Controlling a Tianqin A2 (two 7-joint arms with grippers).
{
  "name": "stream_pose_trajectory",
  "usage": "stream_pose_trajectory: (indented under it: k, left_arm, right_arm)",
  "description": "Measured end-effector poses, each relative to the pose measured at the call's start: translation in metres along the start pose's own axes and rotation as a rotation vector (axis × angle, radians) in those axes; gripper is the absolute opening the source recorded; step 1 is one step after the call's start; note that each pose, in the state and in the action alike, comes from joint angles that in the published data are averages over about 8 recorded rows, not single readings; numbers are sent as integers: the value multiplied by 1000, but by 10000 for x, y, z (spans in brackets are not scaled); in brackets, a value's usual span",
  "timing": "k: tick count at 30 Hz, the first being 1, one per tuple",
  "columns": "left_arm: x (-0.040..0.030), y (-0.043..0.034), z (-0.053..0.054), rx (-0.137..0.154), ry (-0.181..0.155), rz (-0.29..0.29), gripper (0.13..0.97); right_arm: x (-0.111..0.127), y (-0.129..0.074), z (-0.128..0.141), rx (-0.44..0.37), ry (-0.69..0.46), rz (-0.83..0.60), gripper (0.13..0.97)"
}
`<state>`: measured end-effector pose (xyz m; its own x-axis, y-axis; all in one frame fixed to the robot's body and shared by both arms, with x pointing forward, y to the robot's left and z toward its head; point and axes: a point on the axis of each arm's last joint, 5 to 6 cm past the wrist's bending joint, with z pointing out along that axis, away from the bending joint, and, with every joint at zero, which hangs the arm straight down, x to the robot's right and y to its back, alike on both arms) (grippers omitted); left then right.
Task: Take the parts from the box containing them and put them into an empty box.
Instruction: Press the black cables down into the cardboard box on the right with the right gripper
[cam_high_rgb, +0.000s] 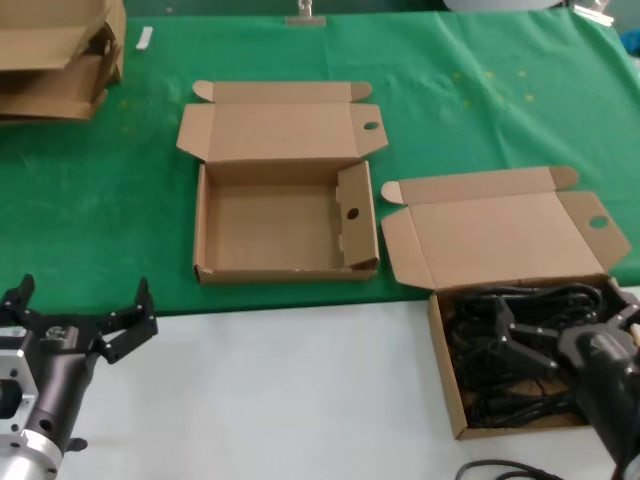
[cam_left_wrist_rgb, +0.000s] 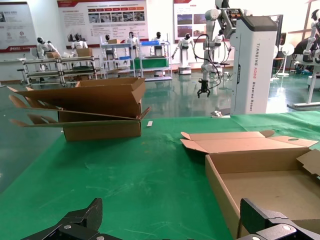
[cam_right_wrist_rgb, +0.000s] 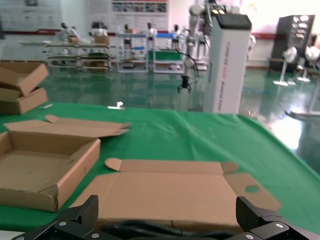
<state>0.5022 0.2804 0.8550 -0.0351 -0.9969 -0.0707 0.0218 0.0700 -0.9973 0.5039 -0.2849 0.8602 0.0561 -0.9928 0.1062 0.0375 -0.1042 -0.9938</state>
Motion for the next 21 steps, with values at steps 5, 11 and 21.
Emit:
stream_pose_trajectory:
  k: [5, 11, 21]
  left_arm:
    - [0, 0, 0, 0, 0, 0, 966]
    - [0, 0, 0, 0, 0, 0, 966]
    - [0, 0, 0, 0, 0, 0, 966]
  right_arm:
    - [153, -87, -84, 22, -47, -88, 966]
    - [466, -219, -180, 33, -160, -258, 966]
    - [1025, -410, -167, 41, -449, -788, 966]
